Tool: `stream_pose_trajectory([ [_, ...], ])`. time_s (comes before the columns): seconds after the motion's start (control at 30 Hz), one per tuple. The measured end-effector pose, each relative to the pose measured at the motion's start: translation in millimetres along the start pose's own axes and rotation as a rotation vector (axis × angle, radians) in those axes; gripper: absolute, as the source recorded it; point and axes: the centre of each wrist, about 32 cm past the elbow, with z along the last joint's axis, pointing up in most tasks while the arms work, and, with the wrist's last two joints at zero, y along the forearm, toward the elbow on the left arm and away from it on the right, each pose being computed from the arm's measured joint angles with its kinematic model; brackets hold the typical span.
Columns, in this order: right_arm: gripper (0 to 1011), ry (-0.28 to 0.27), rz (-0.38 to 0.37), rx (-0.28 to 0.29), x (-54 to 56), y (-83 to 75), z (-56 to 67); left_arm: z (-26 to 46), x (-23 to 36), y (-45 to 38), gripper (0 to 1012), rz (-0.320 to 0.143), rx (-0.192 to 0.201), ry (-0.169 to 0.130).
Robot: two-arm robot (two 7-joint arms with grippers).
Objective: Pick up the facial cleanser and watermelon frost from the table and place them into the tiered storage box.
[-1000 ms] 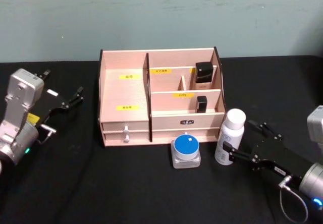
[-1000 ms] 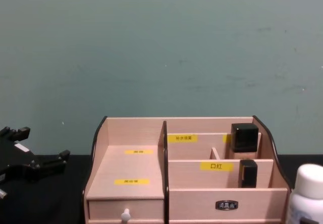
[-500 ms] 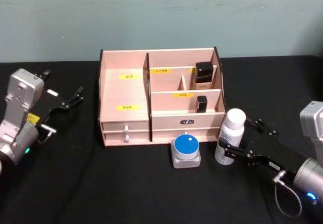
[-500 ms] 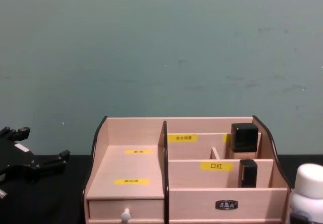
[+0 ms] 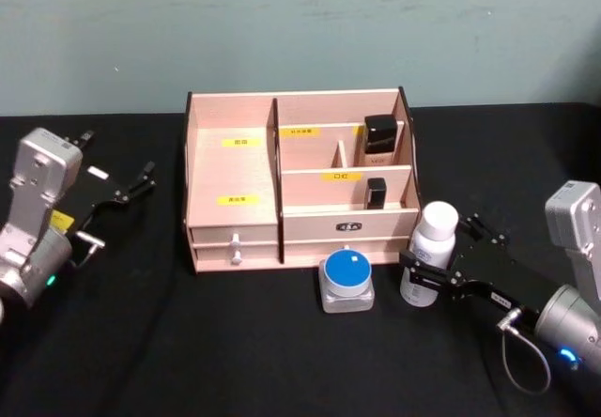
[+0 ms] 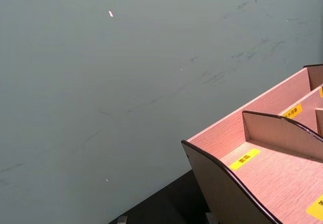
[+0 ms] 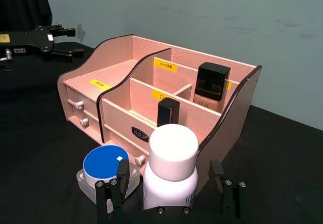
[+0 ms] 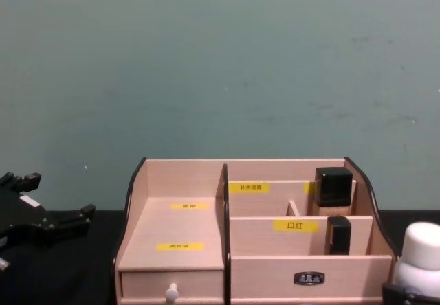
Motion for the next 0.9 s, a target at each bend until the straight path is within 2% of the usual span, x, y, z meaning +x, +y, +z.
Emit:
stream_pose_trajectory([
  [0.4, 1002, -0.013, -0.010, -0.003, -0.4, 8.1, -2.2, 0.0, 0.0, 0.0, 1001, 0.000, 0.000, 0.000],
  [0.9, 1000, -0.013, -0.009, -0.002, -0.5, 7.5, -1.9, 0.0, 0.0, 0.0, 1001, 0.000, 0.000, 0.000],
])
